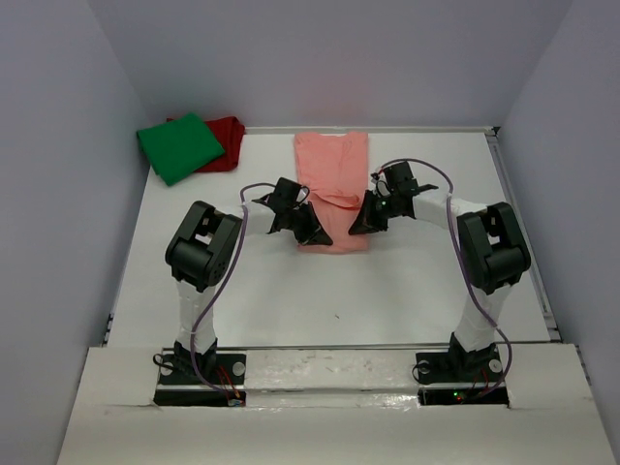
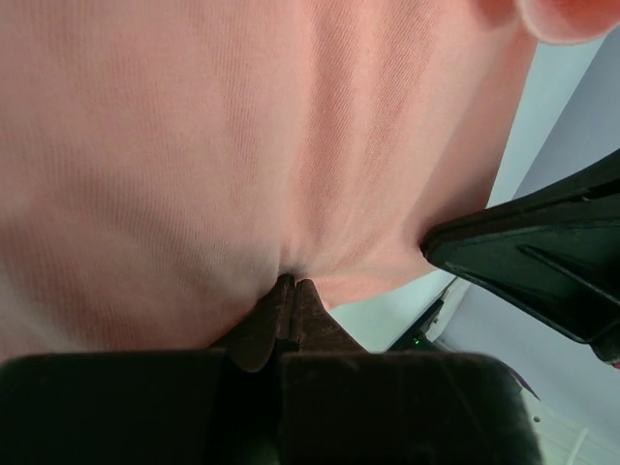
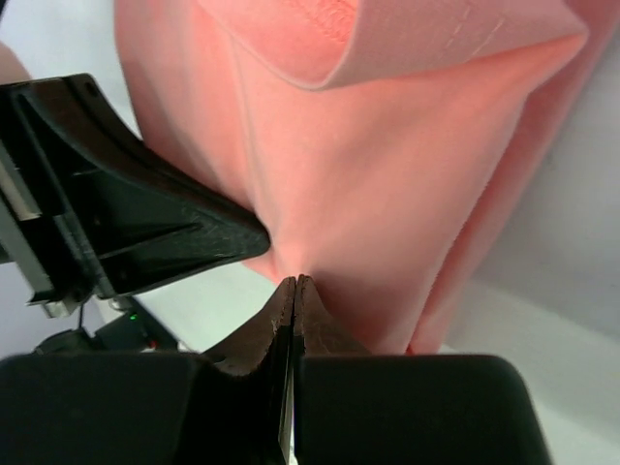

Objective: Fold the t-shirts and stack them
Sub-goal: Fold the folded rectangular tshirt in 1/3 of the way

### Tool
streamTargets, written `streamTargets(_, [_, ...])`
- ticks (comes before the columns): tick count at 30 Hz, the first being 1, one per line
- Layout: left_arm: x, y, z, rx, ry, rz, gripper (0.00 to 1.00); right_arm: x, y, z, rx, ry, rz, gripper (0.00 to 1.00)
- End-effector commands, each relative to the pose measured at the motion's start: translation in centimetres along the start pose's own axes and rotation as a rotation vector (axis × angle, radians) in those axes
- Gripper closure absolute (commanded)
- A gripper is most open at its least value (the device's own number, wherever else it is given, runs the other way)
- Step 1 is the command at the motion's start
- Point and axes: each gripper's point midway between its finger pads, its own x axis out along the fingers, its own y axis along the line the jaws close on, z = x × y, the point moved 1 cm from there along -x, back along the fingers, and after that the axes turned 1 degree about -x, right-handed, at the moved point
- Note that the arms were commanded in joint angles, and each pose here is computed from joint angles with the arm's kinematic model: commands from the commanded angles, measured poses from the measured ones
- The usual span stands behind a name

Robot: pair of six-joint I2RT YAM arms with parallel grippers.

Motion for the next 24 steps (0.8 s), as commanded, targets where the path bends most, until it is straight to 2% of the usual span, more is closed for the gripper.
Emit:
streamTargets(1, [0.0, 0.1, 0.3, 0.007, 0.01, 0.011, 1.0, 0.4, -0.9, 1.4, -0.124, -0.072, -0.053, 1.0])
streamTargets(7, [0.0, -0.3, 0.7, 0.02, 0.007, 0.008, 1.0, 1.4, -2.3, 4.5, -0.172, -0.147, -0.151, 1.0])
streamTargets(17, [-0.4, 0.2, 0.1, 0.016, 0.016, 0.035, 1.0, 2.2, -0.7, 11.9, -0.225, -0.289, -0.208, 1.0])
streamTargets(24, [-0.5, 0.2, 0.0, 0.012, 0.013, 0.036, 1.0, -1.7, 1.8, 20.5, -0.252, -0.491, -0.249, 1.0])
